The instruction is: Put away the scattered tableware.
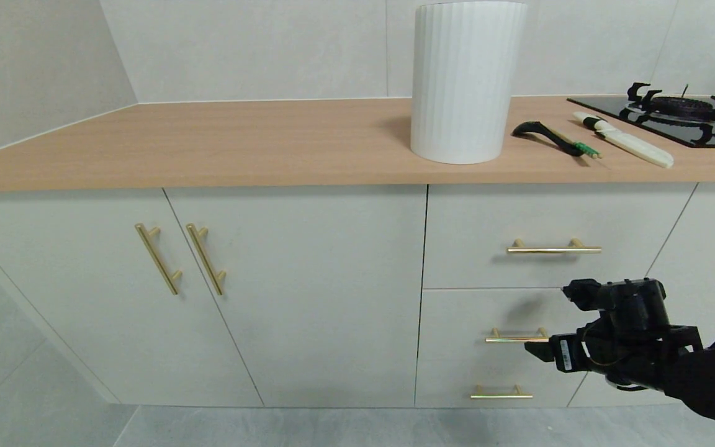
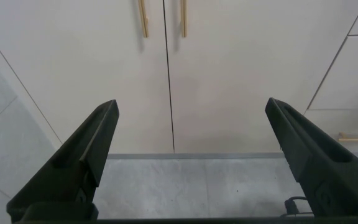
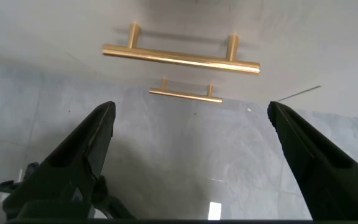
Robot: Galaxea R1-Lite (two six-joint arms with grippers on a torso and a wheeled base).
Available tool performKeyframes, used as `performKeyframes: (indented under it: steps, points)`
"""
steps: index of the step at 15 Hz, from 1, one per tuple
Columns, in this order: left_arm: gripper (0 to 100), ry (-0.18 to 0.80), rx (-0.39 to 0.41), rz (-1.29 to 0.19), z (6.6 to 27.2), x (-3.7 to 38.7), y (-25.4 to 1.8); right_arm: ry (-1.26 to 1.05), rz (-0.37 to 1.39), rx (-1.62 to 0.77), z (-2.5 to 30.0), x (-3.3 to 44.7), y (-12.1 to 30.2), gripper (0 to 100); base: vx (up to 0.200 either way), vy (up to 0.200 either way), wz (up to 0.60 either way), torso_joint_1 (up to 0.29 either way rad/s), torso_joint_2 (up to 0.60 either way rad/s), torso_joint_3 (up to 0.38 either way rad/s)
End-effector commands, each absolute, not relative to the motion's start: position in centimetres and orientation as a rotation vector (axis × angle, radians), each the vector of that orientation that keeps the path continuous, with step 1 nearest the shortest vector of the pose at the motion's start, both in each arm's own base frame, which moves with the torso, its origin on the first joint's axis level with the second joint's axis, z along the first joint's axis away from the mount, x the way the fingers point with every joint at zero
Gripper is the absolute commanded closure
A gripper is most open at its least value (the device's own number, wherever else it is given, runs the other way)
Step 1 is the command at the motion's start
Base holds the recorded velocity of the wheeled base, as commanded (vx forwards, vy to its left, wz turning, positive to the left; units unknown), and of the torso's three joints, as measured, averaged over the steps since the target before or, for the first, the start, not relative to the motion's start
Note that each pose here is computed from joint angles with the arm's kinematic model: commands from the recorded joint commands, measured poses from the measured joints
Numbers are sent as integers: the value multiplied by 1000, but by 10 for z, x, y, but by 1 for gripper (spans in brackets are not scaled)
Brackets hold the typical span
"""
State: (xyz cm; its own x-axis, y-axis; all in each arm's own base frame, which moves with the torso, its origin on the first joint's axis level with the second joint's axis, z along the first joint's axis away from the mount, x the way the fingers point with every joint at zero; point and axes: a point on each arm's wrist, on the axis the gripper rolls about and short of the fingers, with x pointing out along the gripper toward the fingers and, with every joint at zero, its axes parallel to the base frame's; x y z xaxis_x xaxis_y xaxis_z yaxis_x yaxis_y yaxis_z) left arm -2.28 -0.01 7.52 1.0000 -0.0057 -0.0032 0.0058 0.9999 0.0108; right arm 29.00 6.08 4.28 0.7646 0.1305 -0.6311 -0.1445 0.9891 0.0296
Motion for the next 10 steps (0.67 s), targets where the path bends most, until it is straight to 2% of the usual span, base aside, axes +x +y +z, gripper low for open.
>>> performKeyframes:
  steps: [1, 10]
  points:
    - [0, 5, 11, -6, 75, -23, 0, 696, 149, -23, 37, 297, 62, 0, 0, 0, 0, 0, 0, 0]
    - [0, 5, 11, -6, 75, -23, 0, 704, 120, -18, 20, 314, 57, 0, 0, 0, 0, 0, 0, 0]
